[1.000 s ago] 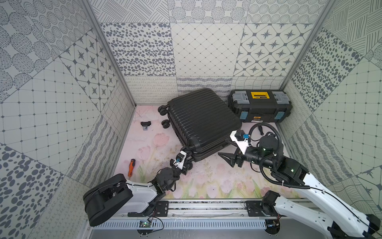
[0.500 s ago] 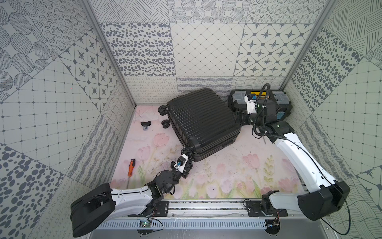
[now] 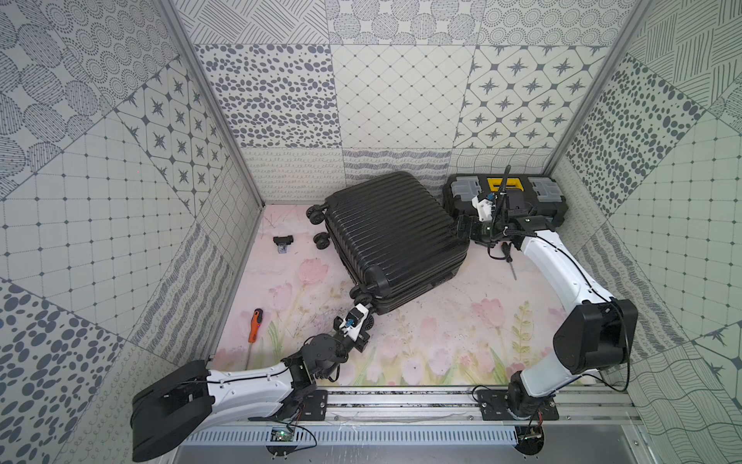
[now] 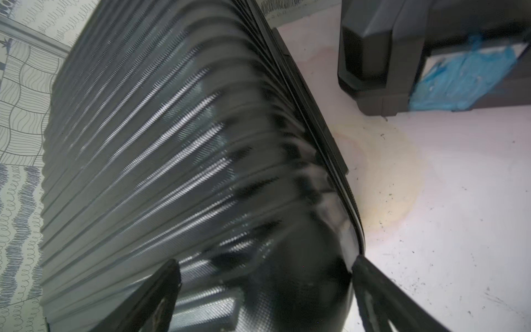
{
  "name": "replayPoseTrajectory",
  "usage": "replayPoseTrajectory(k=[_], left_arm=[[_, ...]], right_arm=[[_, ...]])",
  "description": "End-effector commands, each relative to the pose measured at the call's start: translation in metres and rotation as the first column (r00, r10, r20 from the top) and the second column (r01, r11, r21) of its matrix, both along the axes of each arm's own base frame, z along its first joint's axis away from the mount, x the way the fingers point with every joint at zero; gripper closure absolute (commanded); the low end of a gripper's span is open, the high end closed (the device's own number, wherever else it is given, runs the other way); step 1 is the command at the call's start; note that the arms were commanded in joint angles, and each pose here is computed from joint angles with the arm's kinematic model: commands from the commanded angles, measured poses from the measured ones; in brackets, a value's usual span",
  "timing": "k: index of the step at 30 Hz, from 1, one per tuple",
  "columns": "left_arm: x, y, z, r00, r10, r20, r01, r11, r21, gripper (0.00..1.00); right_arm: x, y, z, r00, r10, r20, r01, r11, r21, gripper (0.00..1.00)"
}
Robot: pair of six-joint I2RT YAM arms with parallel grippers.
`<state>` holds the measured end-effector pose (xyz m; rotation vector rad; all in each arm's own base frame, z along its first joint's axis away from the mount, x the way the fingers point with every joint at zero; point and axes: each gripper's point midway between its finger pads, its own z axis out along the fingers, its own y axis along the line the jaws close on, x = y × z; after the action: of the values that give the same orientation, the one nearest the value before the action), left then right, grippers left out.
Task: Open the suitcase zippers
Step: Adjust the suitcase at the center of the board.
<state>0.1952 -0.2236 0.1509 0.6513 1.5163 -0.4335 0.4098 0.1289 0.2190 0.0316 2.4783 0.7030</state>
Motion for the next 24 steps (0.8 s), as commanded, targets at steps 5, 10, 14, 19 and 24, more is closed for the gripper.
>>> replayPoseTrajectory(k=[5,10,14,19,24], left_arm=[[-0.022,-0.001,-0.031,0.997,-0.061,-0.046,0.065,0.994,0.086,1.00],[-0.037,-0.008,-0.043,0.994,-0.089,-0.057,0.096,0.986,0.135,1.00],[-0.038,-0.017,-0.036,0.995,-0.098,-0.037,0.102,0.985,0.141,1.00],[-0.035,-0.015,-0.034,0.995,0.005,-0.100,0.018,0.973,0.230,0.95],[-0.025,0.036,-0.035,0.980,0.175,-0.098,-0.164,0.980,0.109,0.75]], right_arm=[[-0.029,0.019,-0.026,0.996,0.056,-0.068,-0.053,0.997,0.054,0.08],[-0.038,0.018,-0.034,0.996,0.040,-0.078,-0.035,0.997,0.064,0.08],[-0.047,0.022,-0.034,0.997,0.033,-0.063,-0.030,0.998,0.057,0.09],[-0.054,-0.009,-0.014,0.995,-0.089,0.042,0.092,0.993,-0.068,0.10],[-0.064,-0.022,0.011,0.984,-0.125,0.129,0.138,0.986,-0.095,0.09]])
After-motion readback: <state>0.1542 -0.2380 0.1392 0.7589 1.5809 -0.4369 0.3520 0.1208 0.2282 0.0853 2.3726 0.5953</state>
